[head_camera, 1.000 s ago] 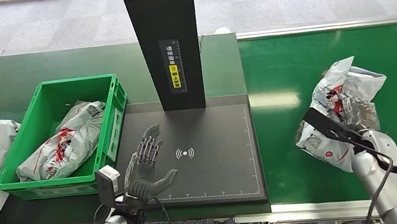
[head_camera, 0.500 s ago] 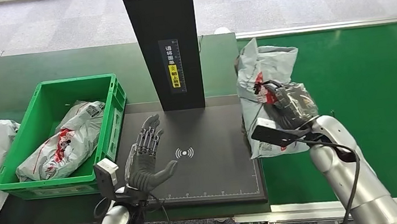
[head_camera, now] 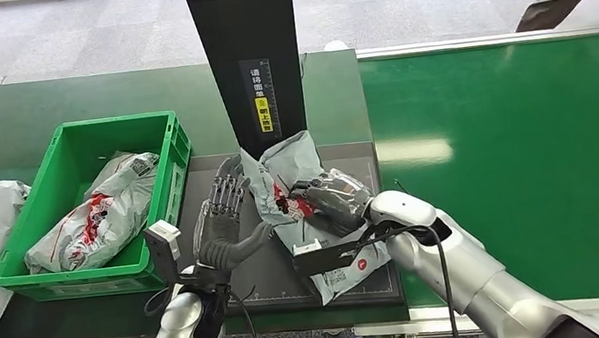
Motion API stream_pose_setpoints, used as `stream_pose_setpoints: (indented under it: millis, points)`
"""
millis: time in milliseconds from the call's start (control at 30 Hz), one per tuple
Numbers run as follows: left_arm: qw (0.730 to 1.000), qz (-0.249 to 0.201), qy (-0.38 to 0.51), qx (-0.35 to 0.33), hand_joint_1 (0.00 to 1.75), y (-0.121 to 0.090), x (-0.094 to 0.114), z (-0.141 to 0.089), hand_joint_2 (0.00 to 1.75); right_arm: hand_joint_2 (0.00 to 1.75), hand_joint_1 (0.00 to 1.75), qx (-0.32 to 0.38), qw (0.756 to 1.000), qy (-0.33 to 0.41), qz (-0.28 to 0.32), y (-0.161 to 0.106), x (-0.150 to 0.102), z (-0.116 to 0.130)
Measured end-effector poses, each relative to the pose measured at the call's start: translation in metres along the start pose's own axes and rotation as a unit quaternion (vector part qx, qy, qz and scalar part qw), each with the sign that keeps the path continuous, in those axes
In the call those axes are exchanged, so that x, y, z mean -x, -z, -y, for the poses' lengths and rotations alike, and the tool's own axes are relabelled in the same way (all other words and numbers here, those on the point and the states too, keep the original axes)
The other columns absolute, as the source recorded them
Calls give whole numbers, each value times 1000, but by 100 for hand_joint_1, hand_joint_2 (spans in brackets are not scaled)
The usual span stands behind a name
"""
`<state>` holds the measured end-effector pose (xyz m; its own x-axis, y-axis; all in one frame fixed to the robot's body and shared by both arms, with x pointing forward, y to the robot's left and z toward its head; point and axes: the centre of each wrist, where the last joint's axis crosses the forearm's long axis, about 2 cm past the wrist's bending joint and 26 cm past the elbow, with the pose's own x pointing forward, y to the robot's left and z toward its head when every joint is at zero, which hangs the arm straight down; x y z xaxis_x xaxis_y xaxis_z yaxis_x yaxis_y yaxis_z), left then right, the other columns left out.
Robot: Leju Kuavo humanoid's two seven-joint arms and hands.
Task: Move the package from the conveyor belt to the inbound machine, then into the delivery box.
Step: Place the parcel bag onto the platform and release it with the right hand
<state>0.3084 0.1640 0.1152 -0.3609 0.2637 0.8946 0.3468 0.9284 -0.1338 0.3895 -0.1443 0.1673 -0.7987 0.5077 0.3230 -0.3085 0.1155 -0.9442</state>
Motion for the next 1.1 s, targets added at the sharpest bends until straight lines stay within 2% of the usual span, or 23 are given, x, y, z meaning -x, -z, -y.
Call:
stream_pose_setpoints:
  millis: [33, 133, 167, 367, 600, 700, 833, 967, 1100]
  points:
    - [1000, 0, 0, -1, 0, 0, 0, 0, 175, 175, 144, -5, 1000, 1, -4, 2, 0, -2]
    - [1000, -2, -3, -2, 0, 0, 2, 1, 175, 175, 13, -10, 1000, 1, -19, 7, 3, -6]
    - [1000, -3, -4, -2, 0, -1, 2, 1, 175, 175, 0, -7, 1000, 1, -23, 8, 3, -6]
    - [1000, -5, -5, -2, 0, 0, 3, 2, 175, 175, 0, 50, 998, 18, -22, 8, 8, -5]
    - [1000, -3, -4, -1, 0, 2, 2, 0, 175, 175, 0, 170, 978, 115, 36, 0, 6, -3]
    - [1000, -4, -4, 1, 0, 2, 2, 0, 175, 175, 0, 233, 950, 199, 62, -8, 3, -3]
    - [1000, -6, -2, 16, 0, 2, 2, 2, 175, 175, 0, 313, 896, 303, 79, -21, 0, -3]
    - [996, -11, 7, 90, 0, 1, 3, 8, 175, 175, 0, 378, 855, 348, 78, -37, 2, -2]
    - [980, -35, 62, 184, 0, -2, 6, 16, 175, 175, 0, 410, 831, 368, 82, -50, 0, -5]
